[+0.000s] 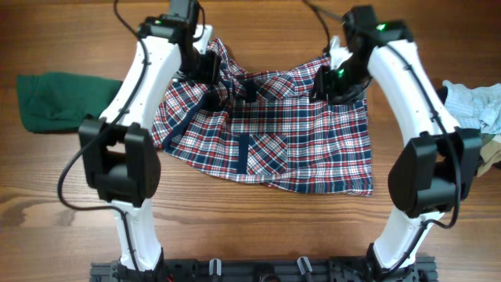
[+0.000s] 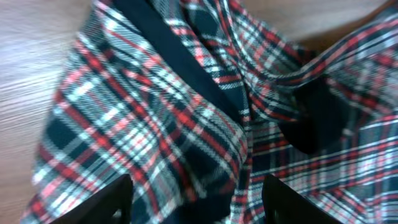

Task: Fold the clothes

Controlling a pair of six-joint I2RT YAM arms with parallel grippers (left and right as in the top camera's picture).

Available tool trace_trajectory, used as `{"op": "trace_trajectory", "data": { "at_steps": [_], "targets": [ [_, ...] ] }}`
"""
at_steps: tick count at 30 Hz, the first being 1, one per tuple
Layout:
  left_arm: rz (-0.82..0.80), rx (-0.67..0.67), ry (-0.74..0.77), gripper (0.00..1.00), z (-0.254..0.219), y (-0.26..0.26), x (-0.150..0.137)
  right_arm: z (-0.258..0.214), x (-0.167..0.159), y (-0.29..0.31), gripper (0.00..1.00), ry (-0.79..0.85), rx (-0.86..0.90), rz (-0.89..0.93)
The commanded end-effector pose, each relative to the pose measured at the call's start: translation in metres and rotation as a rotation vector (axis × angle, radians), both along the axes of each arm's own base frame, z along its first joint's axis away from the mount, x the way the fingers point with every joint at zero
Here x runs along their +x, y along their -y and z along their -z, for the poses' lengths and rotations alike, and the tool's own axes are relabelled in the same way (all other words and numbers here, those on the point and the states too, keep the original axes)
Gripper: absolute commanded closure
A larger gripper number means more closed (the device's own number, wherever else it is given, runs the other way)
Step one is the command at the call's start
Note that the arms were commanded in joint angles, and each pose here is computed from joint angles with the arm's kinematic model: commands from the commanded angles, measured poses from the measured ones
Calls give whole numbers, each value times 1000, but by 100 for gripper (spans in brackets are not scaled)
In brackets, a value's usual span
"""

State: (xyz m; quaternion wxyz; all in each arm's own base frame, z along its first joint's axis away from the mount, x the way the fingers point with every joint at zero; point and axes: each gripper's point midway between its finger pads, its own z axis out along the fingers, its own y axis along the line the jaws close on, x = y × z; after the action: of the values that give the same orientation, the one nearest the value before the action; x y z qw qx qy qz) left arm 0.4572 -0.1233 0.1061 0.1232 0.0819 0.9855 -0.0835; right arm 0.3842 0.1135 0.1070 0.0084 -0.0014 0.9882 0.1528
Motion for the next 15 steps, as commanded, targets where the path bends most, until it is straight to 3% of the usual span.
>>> {"op": "trace_trajectory", "data": {
  "at_steps": [1,9,10,12,14,15],
  "targets": [
    [61,21,-27,34,26,5,3,40,-14,-3,96,-80,11,147],
    [165,46,-62,39,65,21,3,111,-34,11,96,-74,-49,216],
    [169,52,-73,46,70,22,2,113,-35,11,96,-76,-49,217],
    [167,65,-64,75,74,22,5,113,-36,11,96,-79,-50,215],
    [147,103,-43,96,74,15,11,113,-36,11,96,-79,-50,215],
    [106,171,-30,96,73,1,15,113,-37,12,96,-82,-54,216]
  ]
}}
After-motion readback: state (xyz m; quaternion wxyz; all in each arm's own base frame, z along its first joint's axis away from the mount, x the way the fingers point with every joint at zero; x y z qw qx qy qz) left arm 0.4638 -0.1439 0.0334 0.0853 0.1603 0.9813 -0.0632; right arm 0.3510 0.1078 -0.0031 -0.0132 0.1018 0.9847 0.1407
